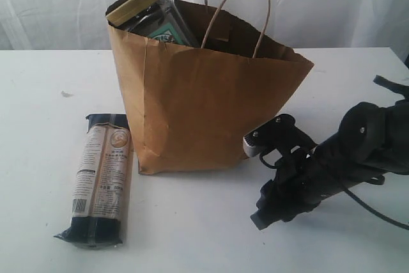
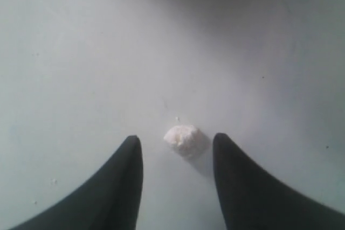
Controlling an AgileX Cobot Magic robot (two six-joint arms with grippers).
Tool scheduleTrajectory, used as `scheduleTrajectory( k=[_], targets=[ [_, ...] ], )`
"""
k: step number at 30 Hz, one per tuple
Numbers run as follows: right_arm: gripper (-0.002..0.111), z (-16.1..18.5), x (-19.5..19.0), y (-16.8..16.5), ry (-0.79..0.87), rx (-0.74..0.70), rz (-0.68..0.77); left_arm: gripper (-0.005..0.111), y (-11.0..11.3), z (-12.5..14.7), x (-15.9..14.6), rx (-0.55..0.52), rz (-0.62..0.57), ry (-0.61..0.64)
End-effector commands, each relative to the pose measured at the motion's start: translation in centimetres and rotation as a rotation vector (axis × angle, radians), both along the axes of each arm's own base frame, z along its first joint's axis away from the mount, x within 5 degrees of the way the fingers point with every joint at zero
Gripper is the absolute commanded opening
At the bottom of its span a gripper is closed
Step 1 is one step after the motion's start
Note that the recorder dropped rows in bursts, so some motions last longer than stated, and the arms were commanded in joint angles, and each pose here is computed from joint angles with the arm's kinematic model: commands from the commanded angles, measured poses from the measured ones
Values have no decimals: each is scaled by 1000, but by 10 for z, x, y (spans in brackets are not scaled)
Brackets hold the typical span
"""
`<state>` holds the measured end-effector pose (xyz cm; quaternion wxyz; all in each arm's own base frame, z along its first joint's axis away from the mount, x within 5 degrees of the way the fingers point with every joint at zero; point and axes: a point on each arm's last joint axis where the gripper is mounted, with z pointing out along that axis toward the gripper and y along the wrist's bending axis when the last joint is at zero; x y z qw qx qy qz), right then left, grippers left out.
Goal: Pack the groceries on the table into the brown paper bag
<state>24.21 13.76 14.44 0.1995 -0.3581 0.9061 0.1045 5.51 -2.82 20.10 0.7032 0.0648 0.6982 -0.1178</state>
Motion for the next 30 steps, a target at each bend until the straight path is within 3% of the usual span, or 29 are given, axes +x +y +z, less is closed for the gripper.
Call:
scheduleTrajectory(
  k=[1, 5, 11, 18, 23, 30],
  targets=[
    [40, -4, 7, 0, -36, -7, -18, 0, 0, -1, 0, 9, -5, 2],
    [38, -6, 7, 0, -30, -9, -18, 0, 0, -1, 0, 9, -5, 2],
    [24, -6, 6, 0, -23, -9, -15, 0, 0, -1, 0, 9, -5, 2],
    [21, -6, 6, 0, -19, -9, -14, 0, 0, -1, 0, 9, -5, 2],
    [0, -7, 2, 0, 16, -10, -1, 0, 0, -1, 0, 9, -5, 2],
    [0, 6, -2, 4, 73, 15, 39, 0, 0, -1, 0, 9, -5, 2]
  ],
)
